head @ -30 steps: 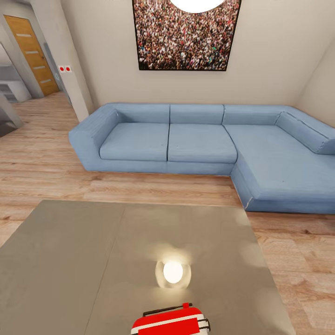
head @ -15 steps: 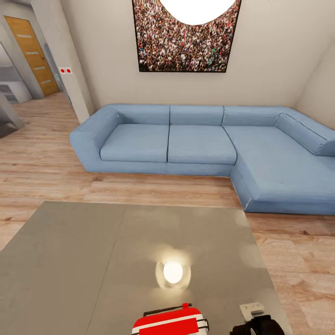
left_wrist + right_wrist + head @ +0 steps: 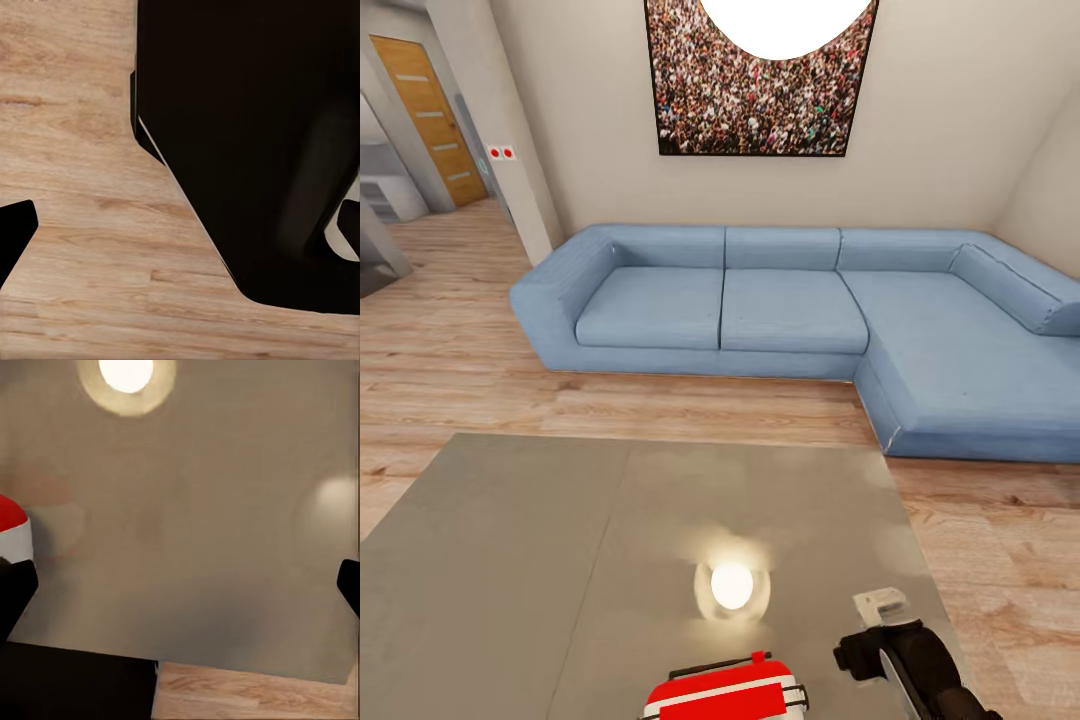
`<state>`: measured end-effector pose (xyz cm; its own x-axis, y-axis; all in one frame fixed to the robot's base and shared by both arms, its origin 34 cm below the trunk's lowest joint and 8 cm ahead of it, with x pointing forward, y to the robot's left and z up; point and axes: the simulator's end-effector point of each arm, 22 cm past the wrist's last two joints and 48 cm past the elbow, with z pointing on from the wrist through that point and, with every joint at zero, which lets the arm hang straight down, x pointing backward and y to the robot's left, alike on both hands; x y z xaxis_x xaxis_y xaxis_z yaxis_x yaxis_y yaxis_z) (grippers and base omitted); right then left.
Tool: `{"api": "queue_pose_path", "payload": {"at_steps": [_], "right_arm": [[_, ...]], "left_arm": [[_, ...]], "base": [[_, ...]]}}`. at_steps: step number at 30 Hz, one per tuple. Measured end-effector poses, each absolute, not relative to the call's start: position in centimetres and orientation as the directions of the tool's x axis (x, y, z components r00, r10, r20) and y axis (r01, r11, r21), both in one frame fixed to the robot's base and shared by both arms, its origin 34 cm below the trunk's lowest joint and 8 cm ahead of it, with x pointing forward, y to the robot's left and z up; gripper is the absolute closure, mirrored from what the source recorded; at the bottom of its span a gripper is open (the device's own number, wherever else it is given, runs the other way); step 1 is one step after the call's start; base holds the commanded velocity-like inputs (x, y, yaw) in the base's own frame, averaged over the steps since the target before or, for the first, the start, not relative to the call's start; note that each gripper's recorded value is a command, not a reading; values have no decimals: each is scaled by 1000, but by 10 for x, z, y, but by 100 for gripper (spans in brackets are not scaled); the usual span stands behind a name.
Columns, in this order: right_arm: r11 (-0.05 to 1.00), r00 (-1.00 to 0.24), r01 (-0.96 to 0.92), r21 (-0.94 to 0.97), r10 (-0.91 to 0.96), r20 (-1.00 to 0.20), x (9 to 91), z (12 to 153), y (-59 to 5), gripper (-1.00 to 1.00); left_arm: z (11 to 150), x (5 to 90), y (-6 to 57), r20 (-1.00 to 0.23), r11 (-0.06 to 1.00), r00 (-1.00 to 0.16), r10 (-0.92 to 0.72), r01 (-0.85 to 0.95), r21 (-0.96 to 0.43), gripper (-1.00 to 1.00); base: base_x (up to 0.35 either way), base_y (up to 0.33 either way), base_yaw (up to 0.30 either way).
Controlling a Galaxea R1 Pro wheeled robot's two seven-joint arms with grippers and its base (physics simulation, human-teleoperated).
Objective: Turn on the radio receiver that's on the table in the living room.
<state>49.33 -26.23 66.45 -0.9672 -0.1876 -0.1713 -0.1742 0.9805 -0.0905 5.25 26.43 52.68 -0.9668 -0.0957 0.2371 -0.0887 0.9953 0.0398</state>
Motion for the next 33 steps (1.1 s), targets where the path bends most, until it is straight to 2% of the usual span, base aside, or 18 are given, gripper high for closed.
{"api": "queue_pose_path", "payload": {"at_steps": [9,13,33], "right_arm": [[963,-937,-255,-83,-267,-226,523,678,-231,-100],[932,-901,-353,-79,-362,-240,521,682,-198,-100],[846,-809,-525,-94,-530,-253,506,687,-146,-100]], "left_arm": [[527,53,266,237,995,-967,-93,-86,42,-100],[527,53,283,235,995,-968,-92,-79,63,-100],[528,53,297,232,994,-968,-94,-77,80,-100]], "base": [[0,0,0],[0,0,0],[0,0,0]]}}
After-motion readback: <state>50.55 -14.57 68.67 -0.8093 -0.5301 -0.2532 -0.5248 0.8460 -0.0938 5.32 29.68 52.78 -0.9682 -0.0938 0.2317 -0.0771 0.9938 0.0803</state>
